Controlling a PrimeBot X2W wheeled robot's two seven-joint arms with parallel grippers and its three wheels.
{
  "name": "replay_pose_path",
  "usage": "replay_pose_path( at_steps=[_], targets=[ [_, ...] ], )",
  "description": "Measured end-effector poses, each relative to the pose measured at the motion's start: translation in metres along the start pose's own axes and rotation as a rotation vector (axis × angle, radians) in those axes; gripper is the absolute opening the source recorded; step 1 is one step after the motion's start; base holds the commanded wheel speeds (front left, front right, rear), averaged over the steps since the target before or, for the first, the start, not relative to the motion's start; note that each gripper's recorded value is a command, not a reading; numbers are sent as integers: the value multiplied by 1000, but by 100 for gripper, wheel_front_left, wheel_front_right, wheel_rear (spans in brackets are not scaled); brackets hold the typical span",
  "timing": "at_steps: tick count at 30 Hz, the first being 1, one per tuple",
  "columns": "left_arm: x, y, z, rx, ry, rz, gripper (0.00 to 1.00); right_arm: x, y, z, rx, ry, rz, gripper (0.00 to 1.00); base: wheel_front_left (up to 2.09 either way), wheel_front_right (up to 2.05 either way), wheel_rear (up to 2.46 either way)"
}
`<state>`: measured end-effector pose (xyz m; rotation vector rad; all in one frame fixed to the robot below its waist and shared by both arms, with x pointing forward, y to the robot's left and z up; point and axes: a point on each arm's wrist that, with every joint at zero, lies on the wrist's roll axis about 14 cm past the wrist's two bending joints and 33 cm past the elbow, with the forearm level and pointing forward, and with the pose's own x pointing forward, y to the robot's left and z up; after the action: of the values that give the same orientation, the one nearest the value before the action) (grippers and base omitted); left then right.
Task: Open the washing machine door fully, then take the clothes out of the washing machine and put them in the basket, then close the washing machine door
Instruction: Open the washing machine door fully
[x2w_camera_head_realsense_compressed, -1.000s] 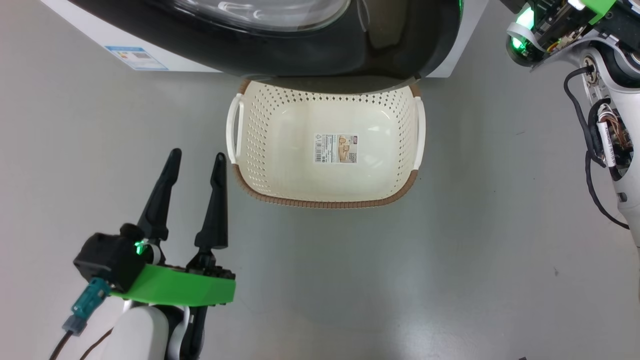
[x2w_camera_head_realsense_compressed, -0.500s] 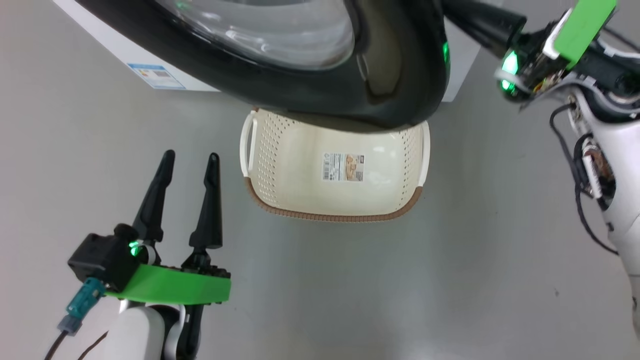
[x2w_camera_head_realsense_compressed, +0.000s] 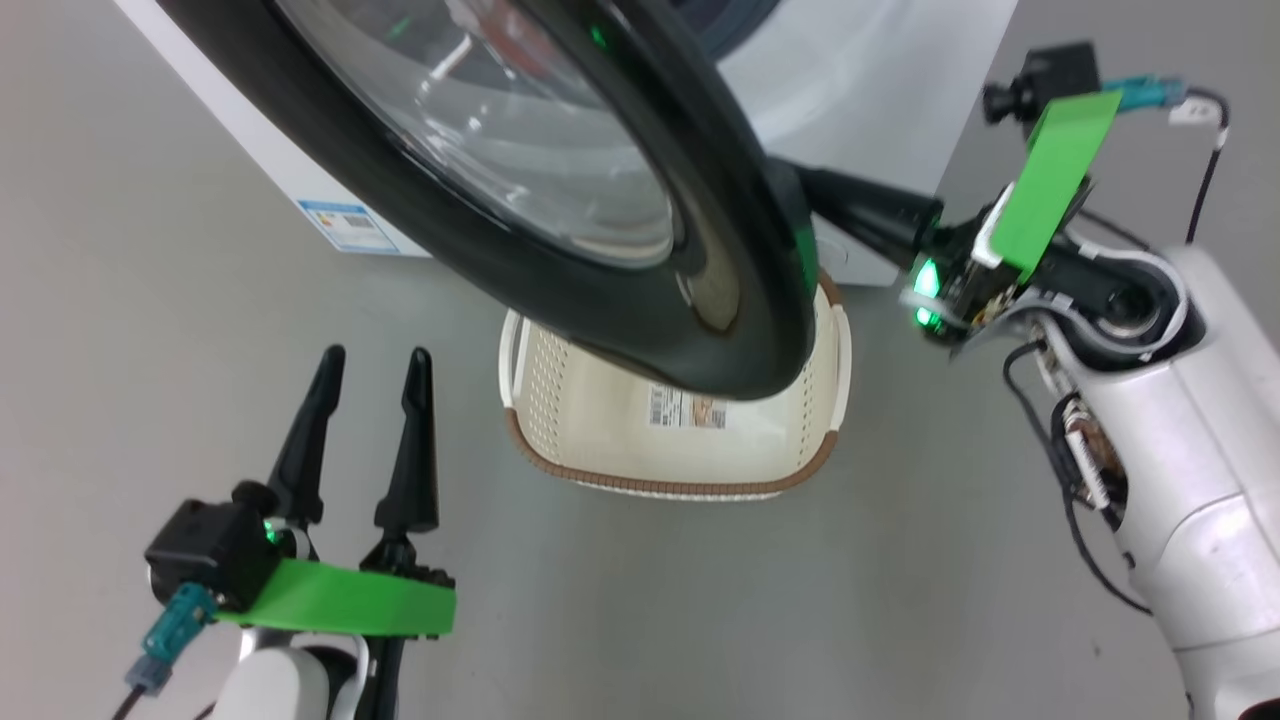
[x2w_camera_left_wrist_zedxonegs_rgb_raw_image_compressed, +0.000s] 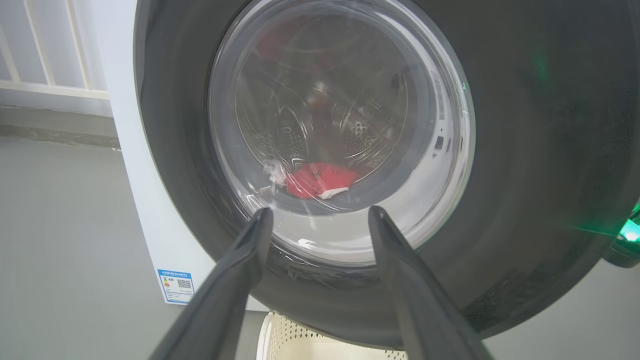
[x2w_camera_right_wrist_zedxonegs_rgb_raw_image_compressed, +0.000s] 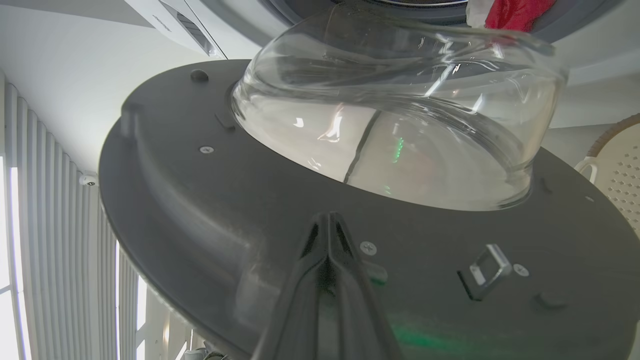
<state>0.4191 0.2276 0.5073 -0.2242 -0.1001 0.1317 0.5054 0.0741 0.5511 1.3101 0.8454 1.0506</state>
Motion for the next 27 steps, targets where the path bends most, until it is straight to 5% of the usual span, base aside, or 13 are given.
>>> replay_pose_path(
  at_steps=[27],
  targets=[
    [-82,46,44,3,-89,152,100,22,13,-118,23,187,-39,0,0,0,0]
  ],
)
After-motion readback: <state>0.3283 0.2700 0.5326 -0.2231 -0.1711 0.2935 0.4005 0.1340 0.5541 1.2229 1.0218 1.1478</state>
